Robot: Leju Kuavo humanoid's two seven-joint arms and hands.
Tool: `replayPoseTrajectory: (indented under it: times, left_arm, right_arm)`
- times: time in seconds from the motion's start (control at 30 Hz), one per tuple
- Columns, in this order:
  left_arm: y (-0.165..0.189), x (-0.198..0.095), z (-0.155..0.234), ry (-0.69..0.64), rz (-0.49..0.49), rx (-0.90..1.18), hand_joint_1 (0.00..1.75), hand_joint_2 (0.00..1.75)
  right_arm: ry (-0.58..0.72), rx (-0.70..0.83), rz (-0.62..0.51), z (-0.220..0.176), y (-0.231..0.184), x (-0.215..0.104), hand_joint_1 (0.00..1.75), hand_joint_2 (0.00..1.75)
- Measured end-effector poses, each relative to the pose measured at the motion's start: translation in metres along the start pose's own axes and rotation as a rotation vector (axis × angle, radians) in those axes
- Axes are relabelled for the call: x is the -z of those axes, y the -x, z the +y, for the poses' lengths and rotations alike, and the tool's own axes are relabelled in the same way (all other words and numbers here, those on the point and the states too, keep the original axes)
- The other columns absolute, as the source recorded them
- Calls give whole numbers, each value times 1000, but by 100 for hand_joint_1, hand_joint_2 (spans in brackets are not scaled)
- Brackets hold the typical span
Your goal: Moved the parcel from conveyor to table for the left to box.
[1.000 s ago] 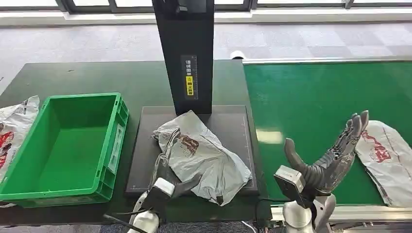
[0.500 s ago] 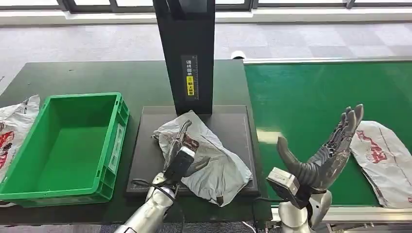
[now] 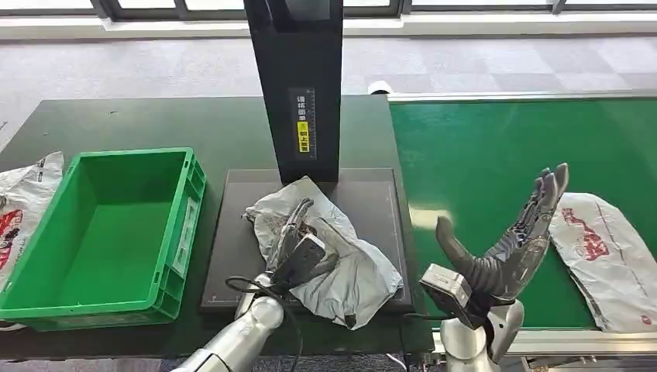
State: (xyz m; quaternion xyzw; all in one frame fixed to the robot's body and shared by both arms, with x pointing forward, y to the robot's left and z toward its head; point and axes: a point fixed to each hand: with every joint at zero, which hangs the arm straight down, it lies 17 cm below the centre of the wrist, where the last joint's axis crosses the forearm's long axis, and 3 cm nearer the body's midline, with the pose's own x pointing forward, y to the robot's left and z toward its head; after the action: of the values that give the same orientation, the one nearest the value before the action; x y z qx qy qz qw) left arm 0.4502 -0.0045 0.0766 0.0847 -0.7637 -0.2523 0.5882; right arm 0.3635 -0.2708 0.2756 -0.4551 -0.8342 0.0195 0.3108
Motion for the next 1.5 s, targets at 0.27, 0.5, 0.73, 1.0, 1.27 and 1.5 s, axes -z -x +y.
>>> replayPoseTrajectory:
  times: [0.27,0.5,0.73,1.0,1.27,1.5]
  left_arm:
    - [25,-1,-20,118,127,274,175,175]
    - [39,5,-6,116,197,652,175,175]
    - [44,9,6,107,200,836,175,175]
    - [39,12,20,41,161,888,175,175]
    - [4,17,77,-184,28,1002,175,175]
    - [-30,12,205,-521,43,934,175,175]
  right_arm:
    - [-8,12,4,7,0,0,0,175]
    - [-14,28,14,14,2,1,0,175]
    - [-22,44,21,20,1,-1,0,175]
    - [-25,45,23,21,1,-2,0,175]
    - [-25,45,32,19,3,-5,0,175]
    - [-22,39,37,15,5,-7,0,175]
